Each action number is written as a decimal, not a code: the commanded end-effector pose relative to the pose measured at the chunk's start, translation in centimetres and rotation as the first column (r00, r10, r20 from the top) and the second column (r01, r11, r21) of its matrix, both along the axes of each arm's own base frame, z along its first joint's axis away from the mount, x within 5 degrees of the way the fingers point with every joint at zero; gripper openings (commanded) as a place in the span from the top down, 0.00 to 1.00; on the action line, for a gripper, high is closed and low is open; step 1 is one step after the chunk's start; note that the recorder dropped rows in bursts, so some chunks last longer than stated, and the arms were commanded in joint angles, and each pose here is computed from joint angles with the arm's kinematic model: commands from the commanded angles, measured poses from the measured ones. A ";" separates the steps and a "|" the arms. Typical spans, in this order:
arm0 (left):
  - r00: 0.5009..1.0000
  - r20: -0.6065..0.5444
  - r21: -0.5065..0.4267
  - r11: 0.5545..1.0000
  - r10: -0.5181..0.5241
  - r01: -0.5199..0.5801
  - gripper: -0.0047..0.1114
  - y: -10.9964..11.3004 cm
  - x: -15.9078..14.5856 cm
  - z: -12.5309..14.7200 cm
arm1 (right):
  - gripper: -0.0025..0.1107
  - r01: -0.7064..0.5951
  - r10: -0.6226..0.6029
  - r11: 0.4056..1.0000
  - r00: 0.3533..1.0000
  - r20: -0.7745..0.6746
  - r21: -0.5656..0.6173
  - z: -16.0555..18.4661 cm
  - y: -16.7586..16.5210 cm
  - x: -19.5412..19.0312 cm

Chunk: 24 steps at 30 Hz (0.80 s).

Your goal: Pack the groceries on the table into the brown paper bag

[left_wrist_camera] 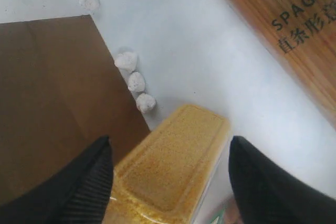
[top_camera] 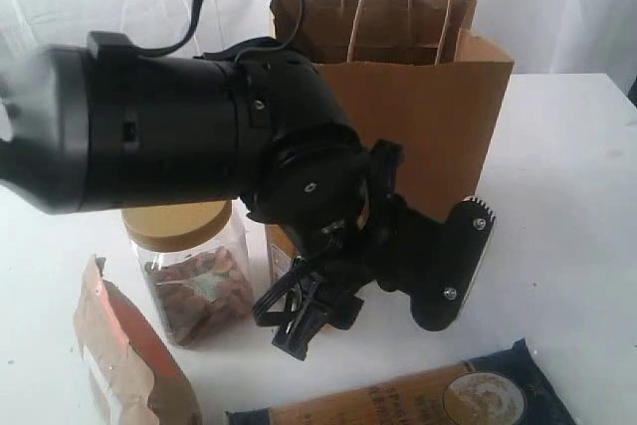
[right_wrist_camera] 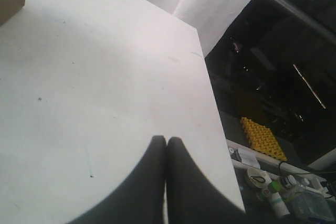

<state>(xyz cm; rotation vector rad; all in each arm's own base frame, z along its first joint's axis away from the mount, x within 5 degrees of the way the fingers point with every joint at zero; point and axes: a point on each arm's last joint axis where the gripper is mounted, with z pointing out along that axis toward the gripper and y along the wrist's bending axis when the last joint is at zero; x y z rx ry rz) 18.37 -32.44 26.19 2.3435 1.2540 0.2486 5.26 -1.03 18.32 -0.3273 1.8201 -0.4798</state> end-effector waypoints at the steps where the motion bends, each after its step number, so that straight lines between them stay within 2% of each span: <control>1: 0.999 -0.018 -0.015 0.999 0.037 -0.037 0.39 0.2 -0.1 0.0 | 0.98 0.001 -0.001 1.000 1.000 0.007 0.003 0.0 0.0 0.0; 11: 1.000 -0.013 -0.019 1.000 0.013 -0.013 0.38 0.1 -0.1 0.0 | 0.98 0.001 -0.001 1.000 1.000 0.007 0.003 0.0 0.0 0.0; 18: 1.000 -0.013 -0.012 1.000 0.008 -0.008 0.16 0.1 -0.1 0.0 | 0.98 0.001 -0.001 1.000 1.000 0.007 0.003 0.0 0.0 0.0; 24: 0.998 -0.048 -0.036 0.999 0.026 -0.028 0.14 0.0 -0.3 0.0 | 0.98 0.001 -0.001 1.000 1.000 0.007 0.003 0.0 0.0 0.0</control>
